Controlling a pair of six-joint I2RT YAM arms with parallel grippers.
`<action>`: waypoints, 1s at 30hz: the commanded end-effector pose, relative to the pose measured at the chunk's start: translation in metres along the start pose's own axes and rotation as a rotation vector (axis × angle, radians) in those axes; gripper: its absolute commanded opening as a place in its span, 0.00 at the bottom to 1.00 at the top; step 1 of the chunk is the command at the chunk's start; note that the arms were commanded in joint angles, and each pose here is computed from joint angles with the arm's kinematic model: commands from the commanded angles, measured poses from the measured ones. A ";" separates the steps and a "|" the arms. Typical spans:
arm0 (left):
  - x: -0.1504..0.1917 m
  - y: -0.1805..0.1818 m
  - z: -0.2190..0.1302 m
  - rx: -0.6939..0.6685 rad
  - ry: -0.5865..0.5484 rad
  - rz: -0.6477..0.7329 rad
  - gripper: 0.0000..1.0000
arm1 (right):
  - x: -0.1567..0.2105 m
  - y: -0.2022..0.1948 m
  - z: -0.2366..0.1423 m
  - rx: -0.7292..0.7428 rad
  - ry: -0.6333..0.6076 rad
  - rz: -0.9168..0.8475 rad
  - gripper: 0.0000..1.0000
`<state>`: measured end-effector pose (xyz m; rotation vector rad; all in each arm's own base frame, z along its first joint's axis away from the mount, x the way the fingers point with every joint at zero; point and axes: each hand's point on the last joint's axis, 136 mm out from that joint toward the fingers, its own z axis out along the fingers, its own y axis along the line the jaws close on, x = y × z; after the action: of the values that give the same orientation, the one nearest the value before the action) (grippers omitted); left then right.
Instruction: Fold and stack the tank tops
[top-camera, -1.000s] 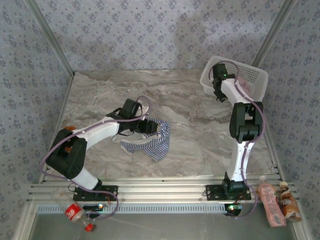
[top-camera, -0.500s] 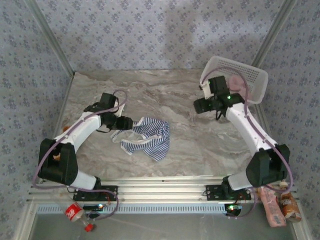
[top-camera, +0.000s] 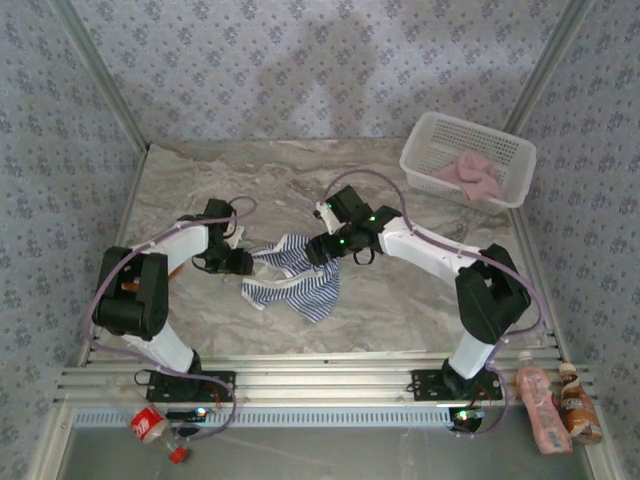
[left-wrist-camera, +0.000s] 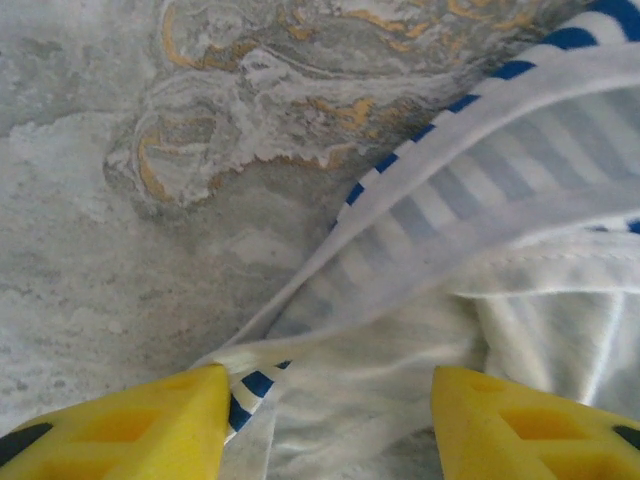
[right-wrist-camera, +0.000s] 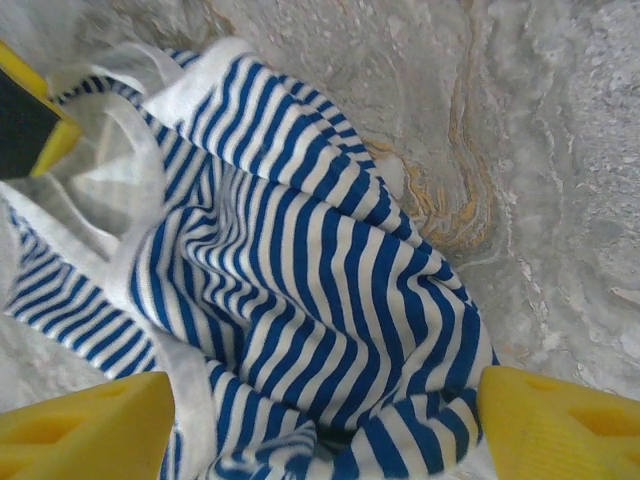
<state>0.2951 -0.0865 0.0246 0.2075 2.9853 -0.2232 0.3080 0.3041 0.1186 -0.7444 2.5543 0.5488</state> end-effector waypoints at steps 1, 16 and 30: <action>-0.007 0.009 0.006 -0.033 -0.005 0.017 0.50 | 0.005 -0.001 0.009 0.020 0.037 0.029 0.70; -0.045 0.024 -0.098 -0.134 -0.180 0.039 0.00 | -0.015 -0.057 -0.072 0.242 -0.082 -0.038 0.05; -0.038 -0.047 -0.235 0.250 -0.463 -0.156 0.00 | -0.085 -0.102 -0.182 0.147 -0.367 -0.092 0.09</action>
<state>0.3178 -0.0840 0.2597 0.0731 2.4996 -0.3657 0.3786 0.1658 0.2813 -0.5573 2.1993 0.3458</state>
